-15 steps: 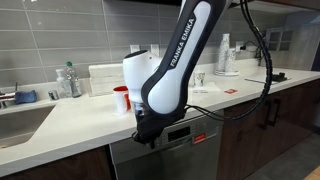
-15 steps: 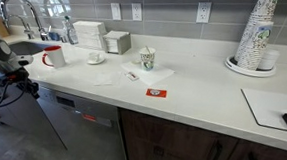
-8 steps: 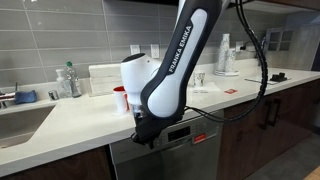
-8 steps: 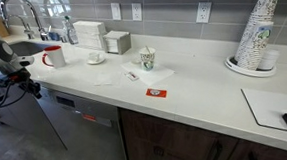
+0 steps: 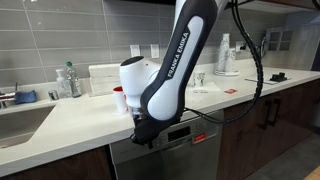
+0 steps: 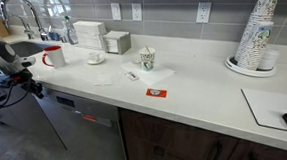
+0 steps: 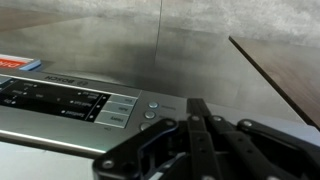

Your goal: Press the big button on the left side of the dishwasher

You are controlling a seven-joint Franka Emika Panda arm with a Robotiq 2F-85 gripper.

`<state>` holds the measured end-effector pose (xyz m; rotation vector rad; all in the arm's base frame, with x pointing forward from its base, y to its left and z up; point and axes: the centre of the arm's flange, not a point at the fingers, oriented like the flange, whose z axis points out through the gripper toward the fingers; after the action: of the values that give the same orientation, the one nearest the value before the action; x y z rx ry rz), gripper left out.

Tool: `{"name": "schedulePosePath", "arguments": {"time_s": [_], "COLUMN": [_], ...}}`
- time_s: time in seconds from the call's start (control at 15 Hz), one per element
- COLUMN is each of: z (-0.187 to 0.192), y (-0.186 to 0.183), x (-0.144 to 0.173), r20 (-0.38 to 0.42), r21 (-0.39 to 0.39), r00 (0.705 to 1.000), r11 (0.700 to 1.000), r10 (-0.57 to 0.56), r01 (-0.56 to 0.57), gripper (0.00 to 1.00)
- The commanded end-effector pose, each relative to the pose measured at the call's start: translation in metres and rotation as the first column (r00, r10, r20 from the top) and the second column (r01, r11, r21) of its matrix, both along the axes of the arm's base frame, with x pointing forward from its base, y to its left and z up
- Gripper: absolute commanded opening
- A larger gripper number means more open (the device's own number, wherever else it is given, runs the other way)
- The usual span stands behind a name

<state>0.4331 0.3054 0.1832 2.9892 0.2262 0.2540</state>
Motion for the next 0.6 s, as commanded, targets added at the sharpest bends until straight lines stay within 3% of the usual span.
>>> {"name": "schedulePosePath", "arguments": {"time_s": [0.0, 0.53], "z": [-0.0120, -0.0120], "y": [0.0023, 0.0067], "x": [0.0028, 0.0009], "r20": [0.031, 0.101], "r21": [-0.004, -0.021], "r00": [1.000, 0.995], "r11": [1.000, 1.000], "r10": [-0.002, -0.002], "r01": [0.002, 0.004], "gripper": [0.00, 0.00]}}
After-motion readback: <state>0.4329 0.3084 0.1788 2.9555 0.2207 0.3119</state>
